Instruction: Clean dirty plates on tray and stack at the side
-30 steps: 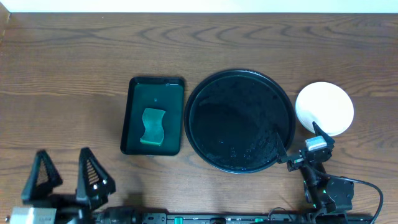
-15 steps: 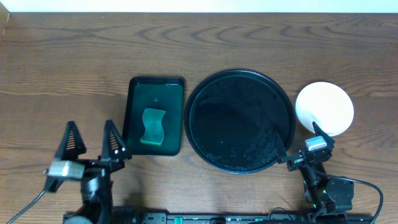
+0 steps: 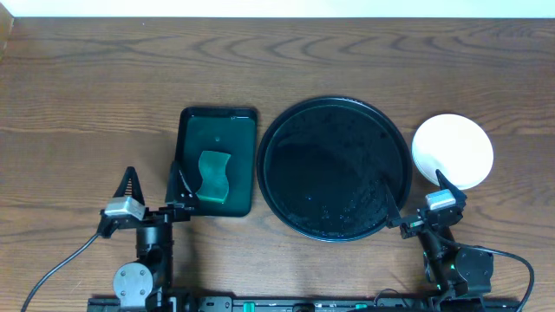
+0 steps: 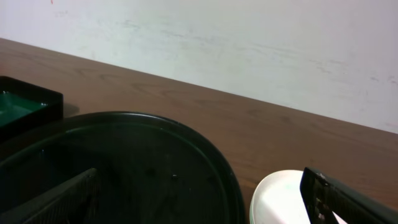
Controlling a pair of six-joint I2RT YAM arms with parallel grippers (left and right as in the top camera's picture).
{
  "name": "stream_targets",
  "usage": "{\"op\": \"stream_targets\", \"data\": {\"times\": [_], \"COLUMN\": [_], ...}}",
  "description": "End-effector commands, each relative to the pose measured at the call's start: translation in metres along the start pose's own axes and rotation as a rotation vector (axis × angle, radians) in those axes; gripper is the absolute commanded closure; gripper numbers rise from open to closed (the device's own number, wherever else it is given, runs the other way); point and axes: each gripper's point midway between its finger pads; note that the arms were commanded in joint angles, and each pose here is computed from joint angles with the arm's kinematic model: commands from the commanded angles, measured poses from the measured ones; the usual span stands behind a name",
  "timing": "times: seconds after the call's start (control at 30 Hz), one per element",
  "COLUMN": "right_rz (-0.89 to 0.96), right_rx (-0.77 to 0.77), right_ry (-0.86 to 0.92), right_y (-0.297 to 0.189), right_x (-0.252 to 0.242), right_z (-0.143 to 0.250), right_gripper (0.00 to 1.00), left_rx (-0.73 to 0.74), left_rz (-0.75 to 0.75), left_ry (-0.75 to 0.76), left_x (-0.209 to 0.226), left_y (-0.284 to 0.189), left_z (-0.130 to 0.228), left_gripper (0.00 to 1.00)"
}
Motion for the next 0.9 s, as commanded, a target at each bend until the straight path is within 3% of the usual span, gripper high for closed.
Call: {"op": "stream_targets", "data": {"times": [0.0,0.4,0.67,0.87], "right_rz": [0.008,0.008,0.008,0.007], "right_rx": [0.002,0.002,0.002,0.002], "right_ry": [0.012,0.012,0.012,0.011], "right_y": [0.0,0.0,0.0,0.0], "right_x": [-0.002,-0.002,-0.002,-0.002], "right_z": [0.001,0.001,0.001,0.001], "right_gripper": [0.01,0.01,0.01,0.01], "left_rx": [0.006,0.094,0.339,0.351], "left_rz": [0.004,-0.034,-0.137,-0.095], "left_ry": [-0.003,0.001,0.045,0.149], "left_x": [0.001,0.015,0.041,0.037], "left_y": [0.0,-0.001,-0.016,-0.015], "left_z": [0.006,0.037,0.094,0.095], "left_gripper": [0.05,0.05,0.05,0.05]}}
Point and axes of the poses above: each gripper's point midway between its finger pads, its own y axis out along the fingers, its own x axis along the line the jaws close on, z = x × y, and after that the axes turned 2 degrees about -y, right-handed
